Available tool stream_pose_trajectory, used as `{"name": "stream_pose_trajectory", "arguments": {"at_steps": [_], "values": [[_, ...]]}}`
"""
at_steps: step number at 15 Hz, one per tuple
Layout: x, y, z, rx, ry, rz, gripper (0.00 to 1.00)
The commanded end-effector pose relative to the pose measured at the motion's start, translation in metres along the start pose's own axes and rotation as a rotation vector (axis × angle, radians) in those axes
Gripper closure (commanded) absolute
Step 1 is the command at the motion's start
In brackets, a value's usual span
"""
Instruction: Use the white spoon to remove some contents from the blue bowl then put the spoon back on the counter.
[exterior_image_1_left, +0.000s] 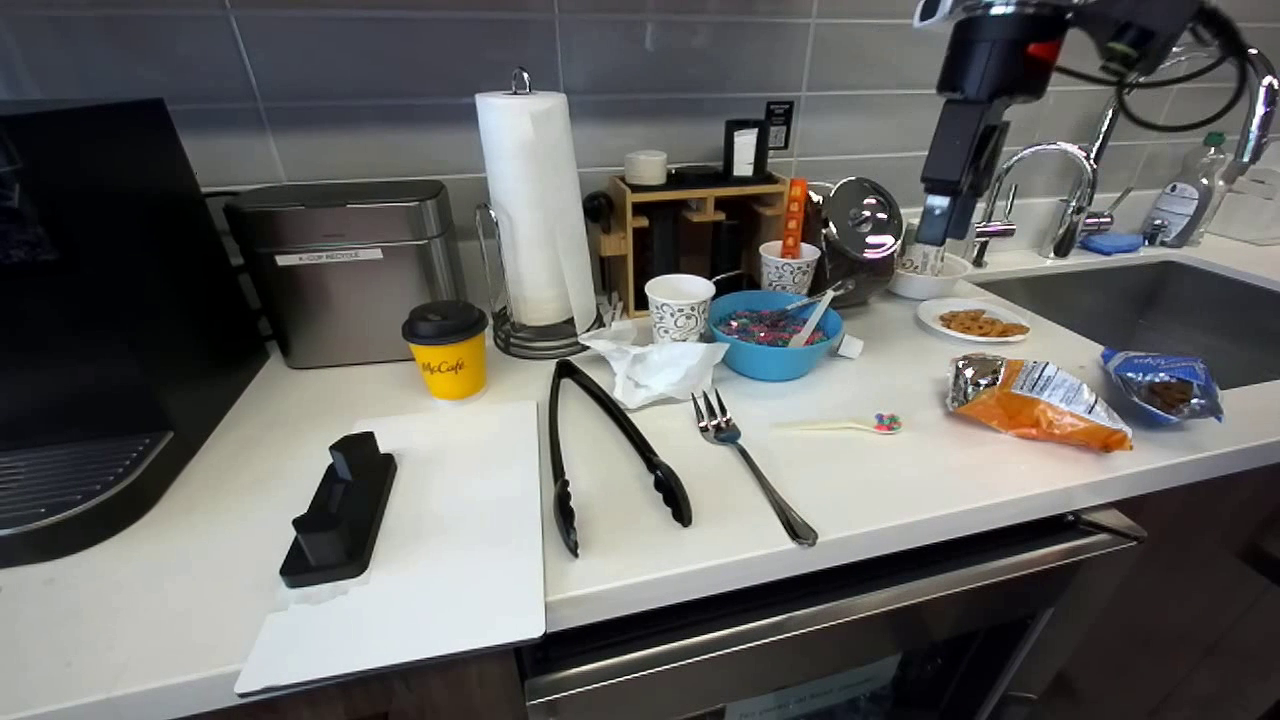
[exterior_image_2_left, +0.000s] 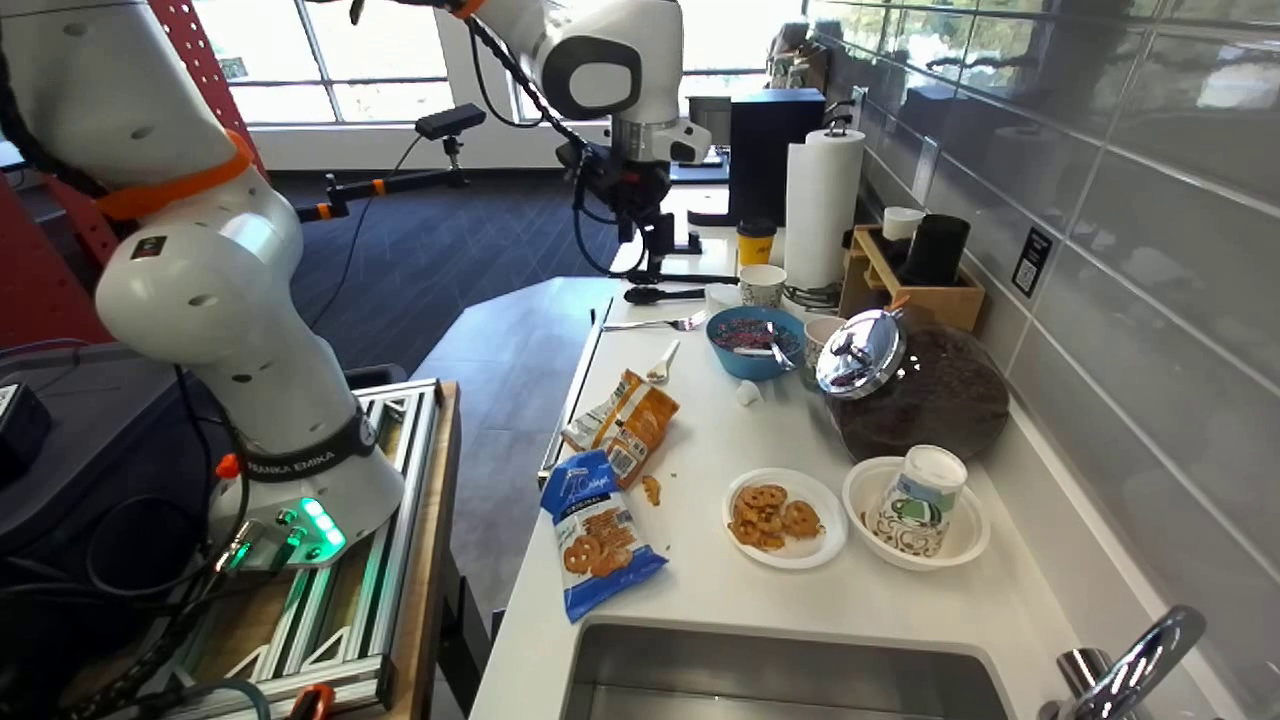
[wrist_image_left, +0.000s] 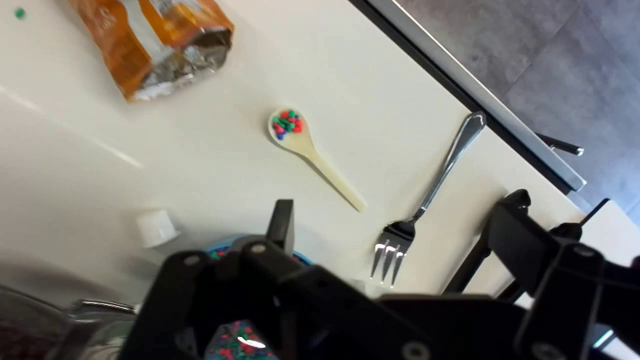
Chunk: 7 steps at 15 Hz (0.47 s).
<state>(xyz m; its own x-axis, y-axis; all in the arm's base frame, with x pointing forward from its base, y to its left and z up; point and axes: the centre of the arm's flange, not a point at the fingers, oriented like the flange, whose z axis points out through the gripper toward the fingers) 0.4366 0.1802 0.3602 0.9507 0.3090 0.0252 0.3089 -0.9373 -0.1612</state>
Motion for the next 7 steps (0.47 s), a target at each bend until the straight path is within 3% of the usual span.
{"name": "stream_pose_trajectory", "arguments": {"at_steps": [1, 2, 7], "values": [[-0.076, 0.022, -0.036, -0.057, -0.014, 0.191, 0.00], [-0.028, 0.016, -0.018, -0.019, -0.005, 0.105, 0.00], [-0.062, 0.023, -0.030, -0.038, 0.005, 0.178, 0.00]]}}
